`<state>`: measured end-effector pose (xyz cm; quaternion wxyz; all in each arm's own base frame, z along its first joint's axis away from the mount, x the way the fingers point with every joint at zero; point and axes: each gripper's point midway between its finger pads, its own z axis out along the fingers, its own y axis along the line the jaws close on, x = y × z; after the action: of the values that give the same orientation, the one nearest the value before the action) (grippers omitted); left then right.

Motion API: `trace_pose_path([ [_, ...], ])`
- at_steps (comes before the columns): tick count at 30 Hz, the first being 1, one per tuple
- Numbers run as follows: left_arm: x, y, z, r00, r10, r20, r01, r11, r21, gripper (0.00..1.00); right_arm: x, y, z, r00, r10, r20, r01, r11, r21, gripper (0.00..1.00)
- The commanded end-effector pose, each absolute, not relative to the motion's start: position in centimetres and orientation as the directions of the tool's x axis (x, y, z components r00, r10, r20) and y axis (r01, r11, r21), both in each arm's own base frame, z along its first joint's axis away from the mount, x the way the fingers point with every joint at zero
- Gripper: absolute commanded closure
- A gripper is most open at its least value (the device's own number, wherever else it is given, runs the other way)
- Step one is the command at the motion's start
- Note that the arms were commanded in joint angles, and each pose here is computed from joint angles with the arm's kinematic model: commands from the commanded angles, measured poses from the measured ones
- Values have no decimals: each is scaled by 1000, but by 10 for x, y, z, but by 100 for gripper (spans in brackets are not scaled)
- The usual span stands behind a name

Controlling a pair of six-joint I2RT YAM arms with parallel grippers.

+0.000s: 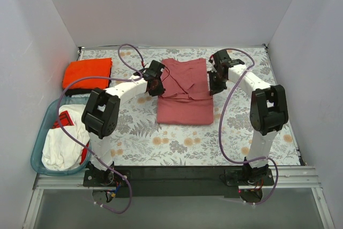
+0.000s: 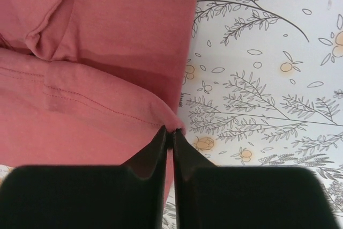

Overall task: Fold and stack the t-shirts
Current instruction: Fold the tshirt

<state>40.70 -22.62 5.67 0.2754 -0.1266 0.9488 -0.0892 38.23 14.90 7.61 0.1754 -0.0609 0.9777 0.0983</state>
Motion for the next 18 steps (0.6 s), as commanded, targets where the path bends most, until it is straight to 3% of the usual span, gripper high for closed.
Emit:
trace_pose_path([
  [1,418,-220,62,-785,-297,-544,-197,952,-235,79,398,158,84,-909,-86,-407,-183,961,206,84],
  [2,418,-220,64,-781,-297,-549,-194,951,-239,75,397,158,86,-908,-84,-410,-184,960,211,75],
  [5,416,-220,83,-762,-296,-577,-174,950,-257,59,395,157,99,-896,-75,-437,-184,960,212,65],
  [6,414,-221,98,-747,-298,-594,-161,948,-273,51,396,156,103,-889,-68,-453,-179,962,206,64],
  [8,409,-222,113,-732,-295,-615,-145,948,-282,46,395,157,123,-862,-57,-504,-186,960,209,62],
  [14,365,-250,146,-719,-252,-648,-46,947,-318,46,368,182,141,-801,-80,-593,-278,928,250,67],
  [18,331,-277,125,-765,-198,-613,4,950,-312,59,343,211,130,-798,-100,-594,-350,880,322,72],
])
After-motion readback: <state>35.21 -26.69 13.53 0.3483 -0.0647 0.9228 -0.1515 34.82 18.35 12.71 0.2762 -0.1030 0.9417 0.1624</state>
